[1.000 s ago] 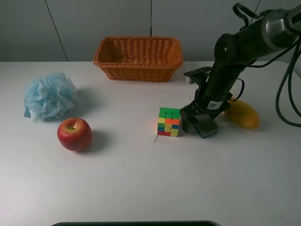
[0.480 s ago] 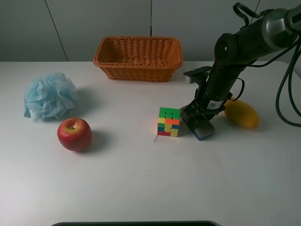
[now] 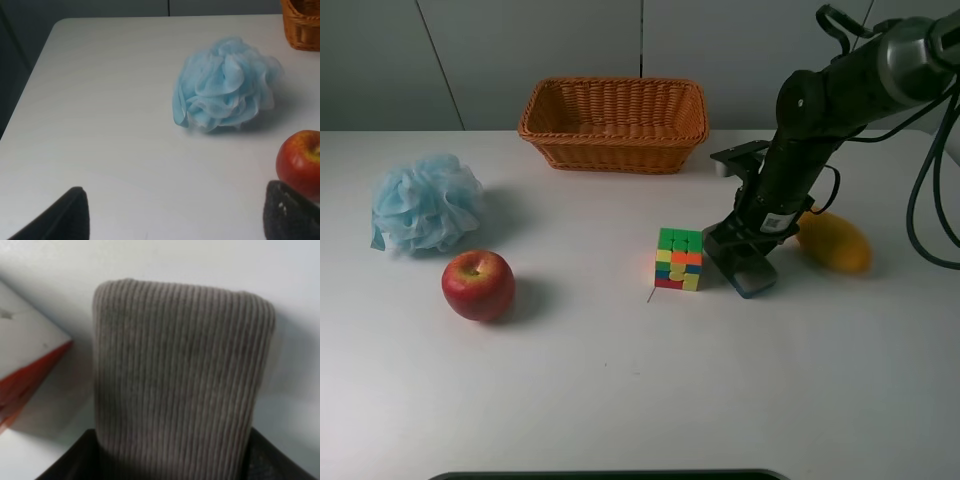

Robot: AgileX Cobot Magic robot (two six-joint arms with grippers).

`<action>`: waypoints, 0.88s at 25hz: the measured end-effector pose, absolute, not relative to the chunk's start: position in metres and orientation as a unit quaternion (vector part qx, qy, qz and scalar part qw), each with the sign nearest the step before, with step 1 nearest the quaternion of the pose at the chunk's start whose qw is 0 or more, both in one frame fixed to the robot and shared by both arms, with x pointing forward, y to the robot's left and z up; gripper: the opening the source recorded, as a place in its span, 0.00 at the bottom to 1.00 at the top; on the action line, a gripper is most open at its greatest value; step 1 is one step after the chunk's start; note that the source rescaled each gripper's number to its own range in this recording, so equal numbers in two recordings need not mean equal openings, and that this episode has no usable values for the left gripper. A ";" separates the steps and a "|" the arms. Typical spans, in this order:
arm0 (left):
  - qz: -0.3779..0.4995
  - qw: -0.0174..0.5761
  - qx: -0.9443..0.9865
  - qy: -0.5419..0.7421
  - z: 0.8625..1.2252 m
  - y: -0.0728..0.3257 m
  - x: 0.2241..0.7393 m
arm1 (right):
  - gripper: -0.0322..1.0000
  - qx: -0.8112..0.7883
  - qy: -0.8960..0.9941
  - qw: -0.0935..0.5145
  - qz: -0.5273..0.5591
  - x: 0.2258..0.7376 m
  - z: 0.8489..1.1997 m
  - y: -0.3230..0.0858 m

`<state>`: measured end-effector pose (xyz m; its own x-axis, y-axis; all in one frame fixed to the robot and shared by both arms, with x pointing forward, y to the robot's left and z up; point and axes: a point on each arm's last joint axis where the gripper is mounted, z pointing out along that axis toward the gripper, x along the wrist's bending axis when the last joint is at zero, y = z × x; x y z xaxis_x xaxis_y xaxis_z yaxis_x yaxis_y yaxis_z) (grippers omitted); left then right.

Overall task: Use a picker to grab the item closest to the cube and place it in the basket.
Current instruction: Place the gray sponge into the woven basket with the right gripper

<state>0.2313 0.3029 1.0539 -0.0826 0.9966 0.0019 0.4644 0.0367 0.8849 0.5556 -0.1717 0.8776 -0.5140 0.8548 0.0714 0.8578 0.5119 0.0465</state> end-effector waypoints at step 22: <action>0.381 0.349 0.580 0.630 1.054 0.303 0.231 | 0.04 -0.420 -0.799 -0.244 -0.355 0.625 1.090 -0.129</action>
